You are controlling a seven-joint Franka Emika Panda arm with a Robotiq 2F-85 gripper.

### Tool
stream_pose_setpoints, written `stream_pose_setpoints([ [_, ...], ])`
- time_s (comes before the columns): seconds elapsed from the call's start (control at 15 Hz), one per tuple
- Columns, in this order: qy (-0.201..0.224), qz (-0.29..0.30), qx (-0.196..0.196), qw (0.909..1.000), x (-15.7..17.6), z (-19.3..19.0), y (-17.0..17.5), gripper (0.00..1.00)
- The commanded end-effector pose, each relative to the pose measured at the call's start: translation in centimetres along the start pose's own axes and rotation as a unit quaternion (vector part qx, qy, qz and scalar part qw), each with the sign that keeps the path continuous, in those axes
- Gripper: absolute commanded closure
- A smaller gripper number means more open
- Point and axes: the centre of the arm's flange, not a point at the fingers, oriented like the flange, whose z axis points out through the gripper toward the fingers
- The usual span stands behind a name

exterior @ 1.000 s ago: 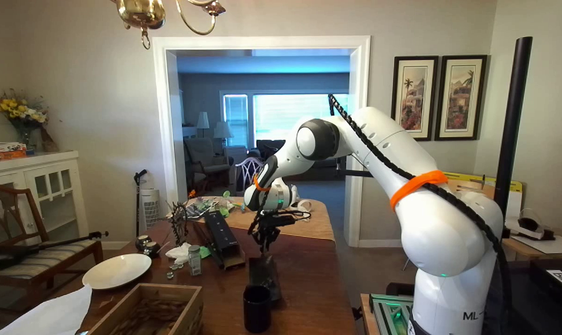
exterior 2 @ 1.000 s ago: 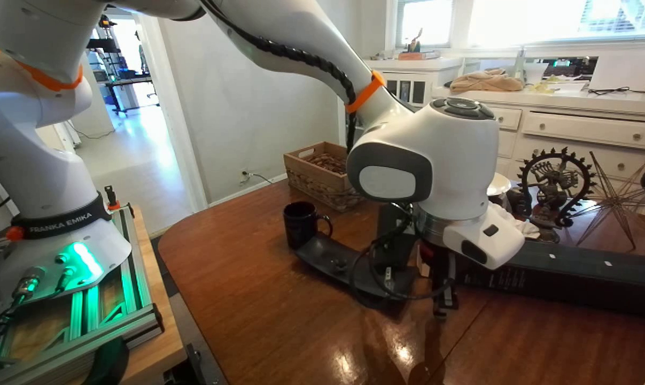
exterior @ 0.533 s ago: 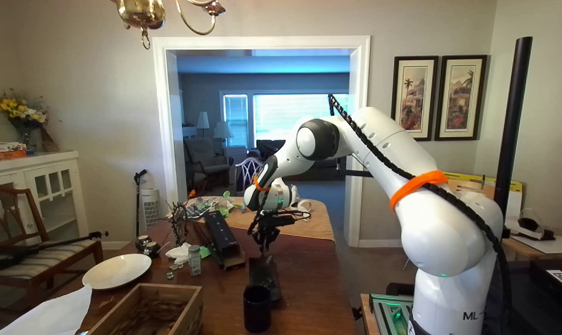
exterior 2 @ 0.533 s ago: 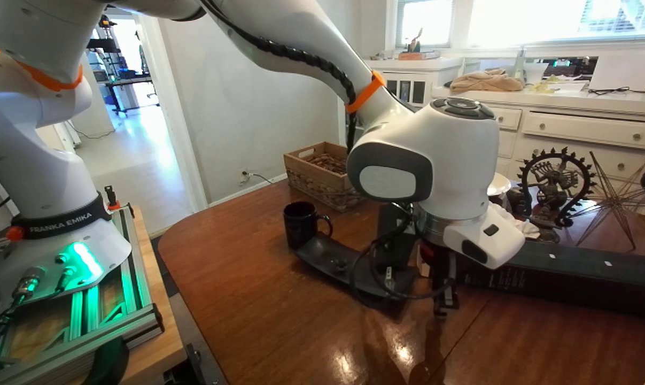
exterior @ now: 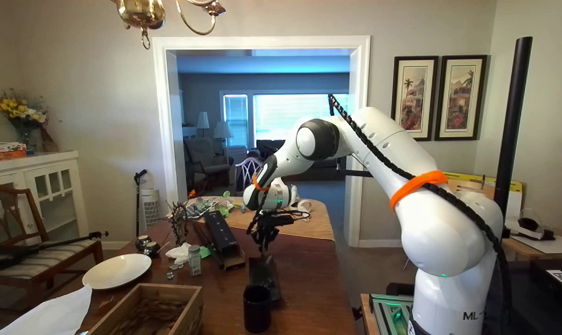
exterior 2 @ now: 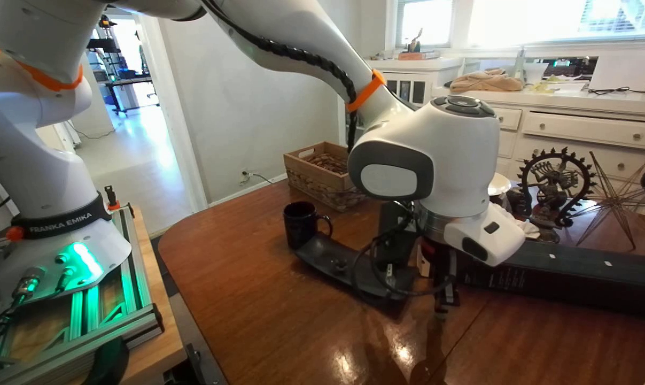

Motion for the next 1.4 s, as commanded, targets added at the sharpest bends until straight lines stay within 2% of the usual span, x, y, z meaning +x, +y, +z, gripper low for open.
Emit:
stream_pose_setpoints([
  [0.0, 0.005, 0.010, 0.002, 0.9999, 0.20, 0.49, -0.25, 0.94],
  [1.33, 0.008, 0.020, 0.000, 0.9998, 0.49, 0.51, -0.22, 0.94],
])
